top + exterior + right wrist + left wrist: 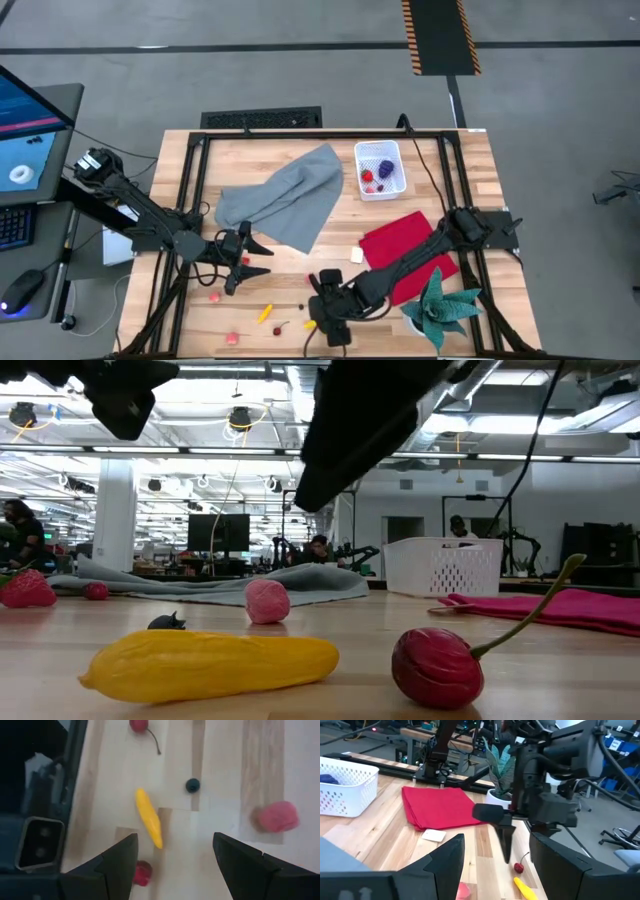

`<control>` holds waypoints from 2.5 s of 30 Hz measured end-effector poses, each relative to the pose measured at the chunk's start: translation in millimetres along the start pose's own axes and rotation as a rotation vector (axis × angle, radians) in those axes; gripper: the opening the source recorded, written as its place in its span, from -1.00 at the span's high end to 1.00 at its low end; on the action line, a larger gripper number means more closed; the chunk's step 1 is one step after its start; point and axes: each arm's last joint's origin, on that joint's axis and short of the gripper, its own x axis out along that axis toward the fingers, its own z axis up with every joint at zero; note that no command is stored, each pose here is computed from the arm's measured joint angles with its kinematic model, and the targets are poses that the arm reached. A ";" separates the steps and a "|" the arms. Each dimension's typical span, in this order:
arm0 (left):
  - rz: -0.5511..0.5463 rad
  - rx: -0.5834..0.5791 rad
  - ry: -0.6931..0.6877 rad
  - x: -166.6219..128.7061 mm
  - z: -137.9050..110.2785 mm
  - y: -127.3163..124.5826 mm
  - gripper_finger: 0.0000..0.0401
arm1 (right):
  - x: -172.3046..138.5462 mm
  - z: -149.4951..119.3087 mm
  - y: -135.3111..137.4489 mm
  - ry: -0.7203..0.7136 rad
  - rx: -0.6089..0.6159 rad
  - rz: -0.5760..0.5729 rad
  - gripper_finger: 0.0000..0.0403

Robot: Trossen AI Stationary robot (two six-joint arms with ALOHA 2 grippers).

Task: Pick and placing Produce into tupperware
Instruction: Put the red cherry into the white bin

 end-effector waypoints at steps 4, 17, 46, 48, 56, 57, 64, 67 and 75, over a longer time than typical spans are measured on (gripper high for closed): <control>0.001 0.000 0.000 -0.1 -0.1 0.0 -0.07 | 1.6 1.1 0.3 -0.009 0.057 0.007 -0.40; 0.027 0.001 0.025 -0.1 -3.2 1.7 -0.07 | 2.5 -18.4 16.4 0.151 0.192 0.030 -0.39; 0.042 -0.001 0.038 -0.2 -4.9 2.6 -0.07 | 14.5 -35.9 44.2 0.193 0.284 -0.006 -0.09; 0.043 -0.001 0.039 -0.2 -5.0 2.7 -0.07 | 15.7 -36.4 44.2 0.199 0.290 -0.006 0.06; 0.042 -0.001 0.039 -0.2 -5.0 2.6 -0.07 | 19.4 -38.6 44.9 0.227 0.290 0.014 0.91; 0.042 -0.001 0.039 -0.2 -5.0 2.6 -0.07 | 19.5 -38.2 44.6 0.217 0.290 0.004 0.91; 0.042 -0.001 0.039 -0.2 -5.0 2.6 -0.07 | 13.9 -27.6 40.5 0.198 0.278 0.014 0.93; 0.042 -0.002 0.039 -0.2 -5.0 2.6 -0.07 | 14.1 -27.4 40.1 0.201 0.278 0.020 0.80; 0.042 0.002 0.045 -0.4 -5.7 2.5 -0.07 | 14.5 -24.5 41.8 0.168 0.274 0.035 0.42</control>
